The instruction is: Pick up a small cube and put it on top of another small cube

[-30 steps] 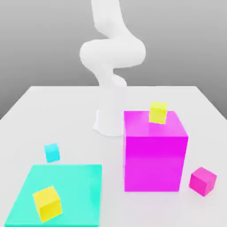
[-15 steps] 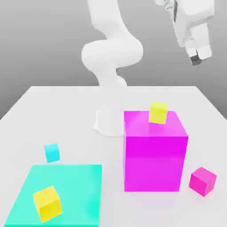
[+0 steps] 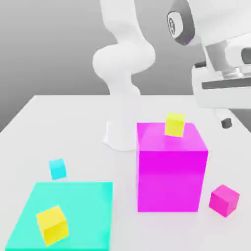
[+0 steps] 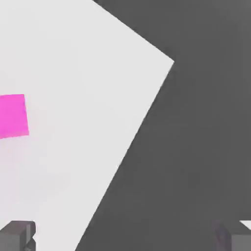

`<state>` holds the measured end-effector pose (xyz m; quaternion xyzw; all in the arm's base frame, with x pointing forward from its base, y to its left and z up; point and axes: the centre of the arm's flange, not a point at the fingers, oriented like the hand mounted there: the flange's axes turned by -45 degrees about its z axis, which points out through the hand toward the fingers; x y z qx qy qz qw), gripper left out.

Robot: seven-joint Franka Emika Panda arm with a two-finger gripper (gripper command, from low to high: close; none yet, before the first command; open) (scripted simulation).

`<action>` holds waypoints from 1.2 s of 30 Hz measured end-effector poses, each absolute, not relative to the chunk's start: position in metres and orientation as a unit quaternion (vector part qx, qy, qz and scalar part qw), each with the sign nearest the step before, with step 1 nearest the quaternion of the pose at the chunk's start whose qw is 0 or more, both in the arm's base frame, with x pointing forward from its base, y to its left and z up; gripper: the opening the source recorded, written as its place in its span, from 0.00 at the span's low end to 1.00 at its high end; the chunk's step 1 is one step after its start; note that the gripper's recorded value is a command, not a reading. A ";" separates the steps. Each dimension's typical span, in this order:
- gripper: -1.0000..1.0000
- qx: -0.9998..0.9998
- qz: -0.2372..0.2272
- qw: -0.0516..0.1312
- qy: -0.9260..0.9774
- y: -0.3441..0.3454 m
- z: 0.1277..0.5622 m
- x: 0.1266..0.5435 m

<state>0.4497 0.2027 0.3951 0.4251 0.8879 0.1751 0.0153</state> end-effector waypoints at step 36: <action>0.50 -0.332 -0.001 0.004 0.943 0.278 0.183 0.358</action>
